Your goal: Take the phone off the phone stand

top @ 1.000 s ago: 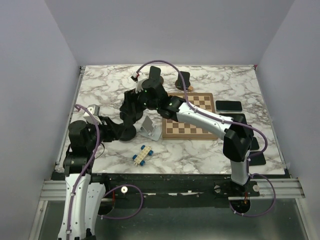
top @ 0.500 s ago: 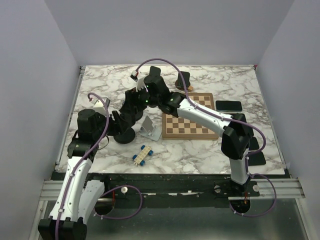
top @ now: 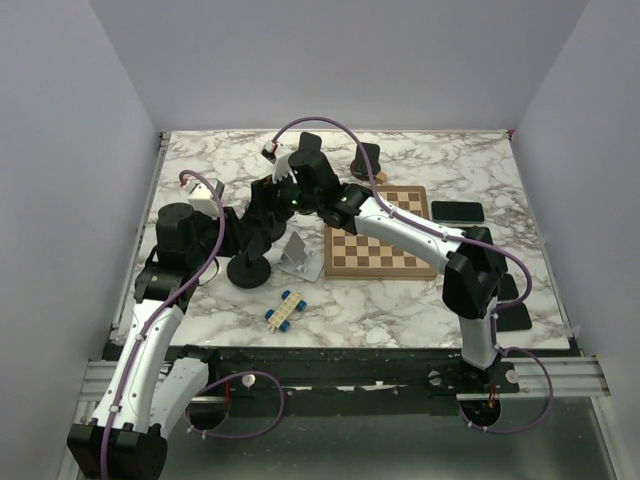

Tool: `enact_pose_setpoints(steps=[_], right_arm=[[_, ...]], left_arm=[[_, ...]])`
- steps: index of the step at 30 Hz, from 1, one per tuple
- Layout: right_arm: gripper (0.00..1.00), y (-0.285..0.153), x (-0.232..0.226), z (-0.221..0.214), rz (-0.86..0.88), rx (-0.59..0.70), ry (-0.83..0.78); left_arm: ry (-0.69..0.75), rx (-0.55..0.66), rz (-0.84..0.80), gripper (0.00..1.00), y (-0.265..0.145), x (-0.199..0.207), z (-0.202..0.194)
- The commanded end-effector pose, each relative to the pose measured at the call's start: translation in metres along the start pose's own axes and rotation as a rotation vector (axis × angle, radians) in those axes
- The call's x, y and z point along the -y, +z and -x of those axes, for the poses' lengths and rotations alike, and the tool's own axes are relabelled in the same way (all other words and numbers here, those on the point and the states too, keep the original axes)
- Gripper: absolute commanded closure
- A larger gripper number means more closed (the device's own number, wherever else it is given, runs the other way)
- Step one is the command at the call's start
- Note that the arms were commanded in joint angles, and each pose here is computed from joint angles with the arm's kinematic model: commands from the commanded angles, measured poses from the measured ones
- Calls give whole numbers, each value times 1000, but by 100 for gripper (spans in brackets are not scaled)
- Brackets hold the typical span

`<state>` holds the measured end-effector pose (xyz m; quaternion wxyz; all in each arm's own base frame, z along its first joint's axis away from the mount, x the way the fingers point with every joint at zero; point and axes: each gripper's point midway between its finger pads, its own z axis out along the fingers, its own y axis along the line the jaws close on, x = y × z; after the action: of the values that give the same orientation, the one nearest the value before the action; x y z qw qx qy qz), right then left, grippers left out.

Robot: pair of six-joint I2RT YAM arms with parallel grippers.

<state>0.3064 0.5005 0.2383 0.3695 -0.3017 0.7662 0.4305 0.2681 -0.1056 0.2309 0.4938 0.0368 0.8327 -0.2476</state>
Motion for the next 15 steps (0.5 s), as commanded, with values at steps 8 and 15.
enact_pose_setpoints(steps=[8,15], right_arm=[[99,-6,-31,22,111,70,2],[99,-8,-32,22,114,74,9]], left_arm=[[46,8,-6,51,6,0,-7],[46,2,-27,48,8,3,-7]])
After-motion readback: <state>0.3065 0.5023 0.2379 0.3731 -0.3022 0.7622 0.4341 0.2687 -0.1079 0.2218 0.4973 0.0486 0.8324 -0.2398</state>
